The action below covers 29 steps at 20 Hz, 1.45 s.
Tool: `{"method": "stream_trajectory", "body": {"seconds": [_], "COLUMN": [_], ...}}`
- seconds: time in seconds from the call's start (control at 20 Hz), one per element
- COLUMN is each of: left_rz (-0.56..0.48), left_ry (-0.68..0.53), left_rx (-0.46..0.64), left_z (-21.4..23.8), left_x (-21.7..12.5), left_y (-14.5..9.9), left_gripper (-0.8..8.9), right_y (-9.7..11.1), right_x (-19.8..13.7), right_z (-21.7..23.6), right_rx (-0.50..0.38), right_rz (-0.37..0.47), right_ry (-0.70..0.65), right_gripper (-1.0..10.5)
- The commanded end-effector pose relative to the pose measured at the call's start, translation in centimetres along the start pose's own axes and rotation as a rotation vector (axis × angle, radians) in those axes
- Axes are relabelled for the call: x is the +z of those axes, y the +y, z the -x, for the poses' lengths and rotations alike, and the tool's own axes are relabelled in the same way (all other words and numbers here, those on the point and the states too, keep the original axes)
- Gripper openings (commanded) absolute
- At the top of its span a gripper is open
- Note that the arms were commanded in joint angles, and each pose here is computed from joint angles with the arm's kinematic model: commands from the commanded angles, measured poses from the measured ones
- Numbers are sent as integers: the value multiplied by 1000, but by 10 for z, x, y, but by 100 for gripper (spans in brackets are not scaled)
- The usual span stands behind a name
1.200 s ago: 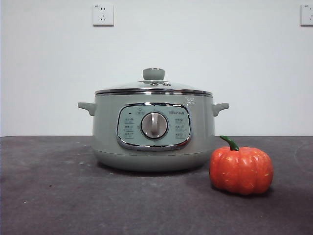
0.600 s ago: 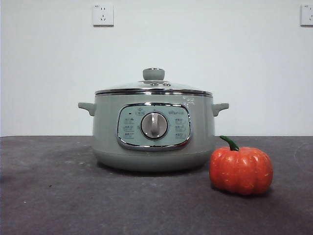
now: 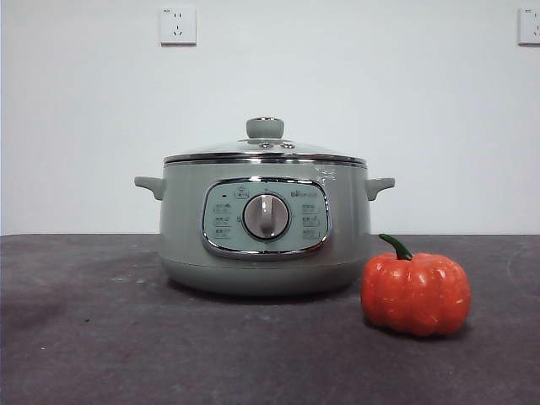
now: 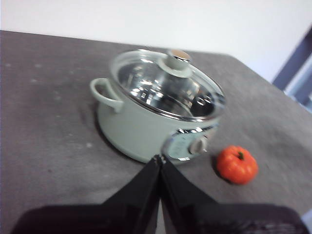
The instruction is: Pick up the pumpkin,open the lid,put the pumpkin in the pot,close the lid
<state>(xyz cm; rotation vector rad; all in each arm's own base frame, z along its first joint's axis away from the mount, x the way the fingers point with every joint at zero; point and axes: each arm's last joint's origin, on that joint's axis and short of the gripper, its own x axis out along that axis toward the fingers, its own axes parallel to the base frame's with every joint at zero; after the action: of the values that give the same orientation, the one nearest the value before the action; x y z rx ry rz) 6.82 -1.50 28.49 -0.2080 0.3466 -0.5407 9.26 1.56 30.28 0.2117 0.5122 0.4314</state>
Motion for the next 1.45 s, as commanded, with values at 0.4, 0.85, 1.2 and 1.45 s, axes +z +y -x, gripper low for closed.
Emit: {"method": "stream_trajectory", "body": {"seconds": [0.4, 0.85, 1.2, 1.45], "left_rz": [-90, -61, -65, -65], "left_ry": [121, 104, 101, 100], "left_rx": [-133, -123, -124, -124], "left_z": [2, 3, 3, 3], "left_x": [17, 20, 20, 20], "left_y": [-7, -8, -8, -8], "left_gripper": [-8, 754, 754, 754], "right_y": [12, 12, 15, 20], "right_x": [20, 22, 22, 23], "right_z": [2, 1, -17, -64], "right_rx": [93, 94, 149, 178], "right_rz": [163, 126, 139, 194], "right_ry": [242, 245, 332, 478], "right_gripper": [-11, 707, 696, 696]}}
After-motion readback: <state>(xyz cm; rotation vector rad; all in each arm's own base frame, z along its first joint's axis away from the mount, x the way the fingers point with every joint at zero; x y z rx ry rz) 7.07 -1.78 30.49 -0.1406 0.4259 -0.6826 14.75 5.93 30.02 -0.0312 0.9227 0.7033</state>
